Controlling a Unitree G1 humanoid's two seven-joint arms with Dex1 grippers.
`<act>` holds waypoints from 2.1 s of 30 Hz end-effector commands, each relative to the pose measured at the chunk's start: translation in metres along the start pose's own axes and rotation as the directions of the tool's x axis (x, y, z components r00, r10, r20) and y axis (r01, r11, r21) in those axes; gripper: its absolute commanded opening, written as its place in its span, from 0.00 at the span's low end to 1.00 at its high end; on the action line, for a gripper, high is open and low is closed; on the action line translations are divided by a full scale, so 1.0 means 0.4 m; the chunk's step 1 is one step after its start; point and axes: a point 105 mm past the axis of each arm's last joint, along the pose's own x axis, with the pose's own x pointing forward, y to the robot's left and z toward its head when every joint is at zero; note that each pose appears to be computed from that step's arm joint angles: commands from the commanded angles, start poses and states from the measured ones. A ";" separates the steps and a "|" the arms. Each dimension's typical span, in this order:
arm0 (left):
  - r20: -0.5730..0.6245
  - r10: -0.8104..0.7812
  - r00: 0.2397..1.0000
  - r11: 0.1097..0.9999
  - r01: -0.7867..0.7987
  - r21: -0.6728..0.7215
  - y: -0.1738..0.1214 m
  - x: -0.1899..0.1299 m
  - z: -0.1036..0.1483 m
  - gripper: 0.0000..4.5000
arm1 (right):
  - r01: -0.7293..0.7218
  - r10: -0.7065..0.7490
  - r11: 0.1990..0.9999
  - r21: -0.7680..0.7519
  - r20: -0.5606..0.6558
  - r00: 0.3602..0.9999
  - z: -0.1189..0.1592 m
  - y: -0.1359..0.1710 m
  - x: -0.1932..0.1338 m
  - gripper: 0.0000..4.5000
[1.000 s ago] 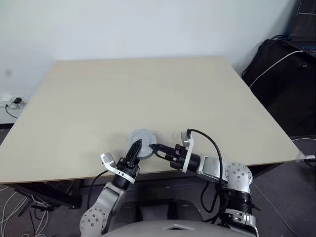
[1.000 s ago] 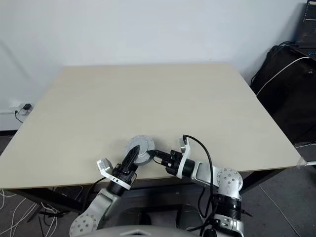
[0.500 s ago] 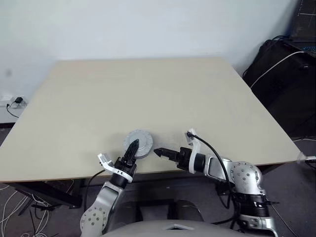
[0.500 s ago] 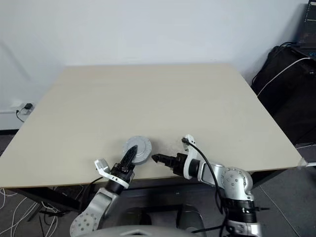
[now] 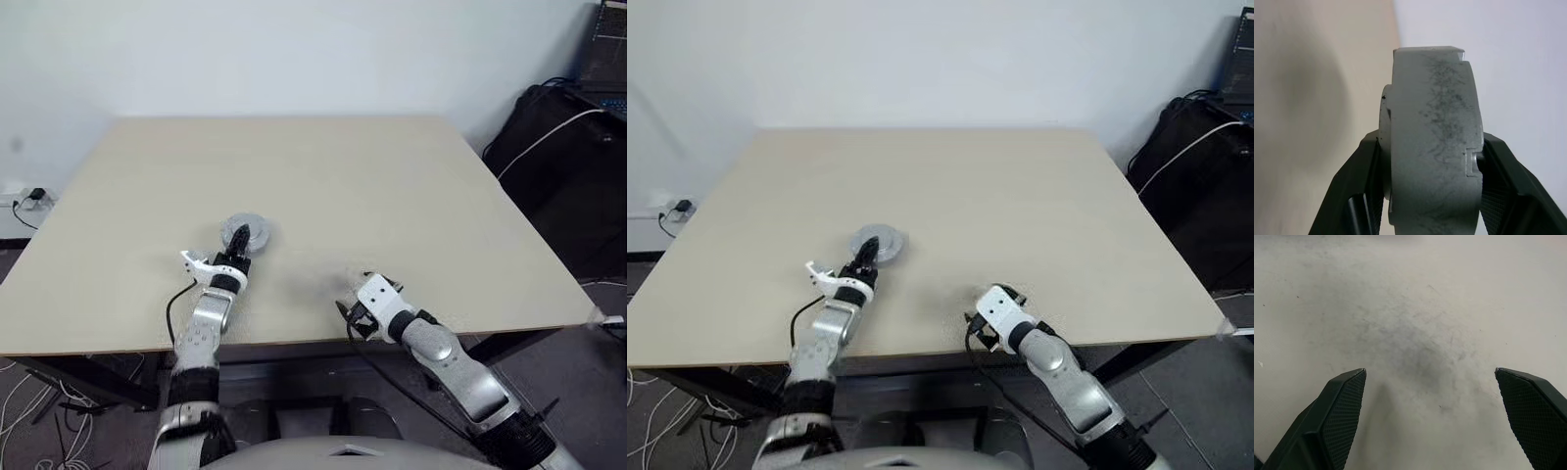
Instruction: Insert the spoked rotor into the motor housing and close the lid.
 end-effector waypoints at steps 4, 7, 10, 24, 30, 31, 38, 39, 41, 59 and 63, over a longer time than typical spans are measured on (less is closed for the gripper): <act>0.007 -0.010 1.000 0.999 0.010 0.032 -0.047 0.096 0.006 0.47 | 0.052 -0.051 0.999 -0.015 0.047 0.998 0.021 -0.016 0.000 1.00; -0.012 0.015 1.000 0.999 -0.015 0.050 -0.045 0.127 -0.004 0.47 | 0.054 -0.053 0.998 -0.017 0.048 0.997 0.022 -0.015 0.001 1.00; -0.017 0.079 0.997 0.995 -0.078 0.067 -0.028 0.148 -0.010 0.47 | 0.054 -0.053 0.998 -0.014 0.044 0.998 0.019 -0.016 0.001 1.00; -0.091 0.313 0.945 0.943 -0.298 0.151 0.096 0.093 -0.027 0.99 | 0.047 -0.047 0.998 0.049 0.009 0.999 0.011 -0.011 0.003 1.00; -0.226 0.436 0.871 0.871 -0.345 0.350 0.163 -0.052 -0.053 0.99 | 0.026 -0.024 0.994 0.104 -0.014 1.000 0.006 -0.004 0.014 1.00; -0.245 0.450 0.859 0.859 -0.341 0.383 0.168 -0.075 -0.058 0.99 | 0.023 -0.021 0.994 0.109 -0.017 1.000 0.005 -0.004 0.015 1.00; -0.198 0.418 0.887 0.617 -0.117 0.779 0.125 -0.207 -0.049 0.99 | 0.042 -0.007 0.913 0.407 -0.085 0.996 -0.014 0.002 0.034 1.00; -0.170 0.377 0.911 0.571 -0.084 0.816 0.105 -0.213 -0.045 0.99 | 0.062 -0.029 0.891 0.450 -0.079 0.996 -0.011 -0.008 0.036 1.00; -0.110 0.316 0.942 0.466 -0.053 0.883 0.079 -0.222 -0.037 0.99 | 0.093 -0.073 0.861 0.500 -0.061 0.996 -0.003 -0.025 0.037 1.00; 0.241 -0.146 0.959 0.123 -0.225 0.967 -0.005 -0.287 -0.010 0.99 | 0.536 -0.624 0.750 0.387 0.145 0.768 -0.016 -0.142 -0.088 1.00; 0.240 -0.144 0.960 0.158 -0.217 0.963 0.001 -0.285 -0.021 0.99 | 0.516 -0.611 0.755 0.405 0.148 0.778 -0.016 -0.127 -0.085 1.00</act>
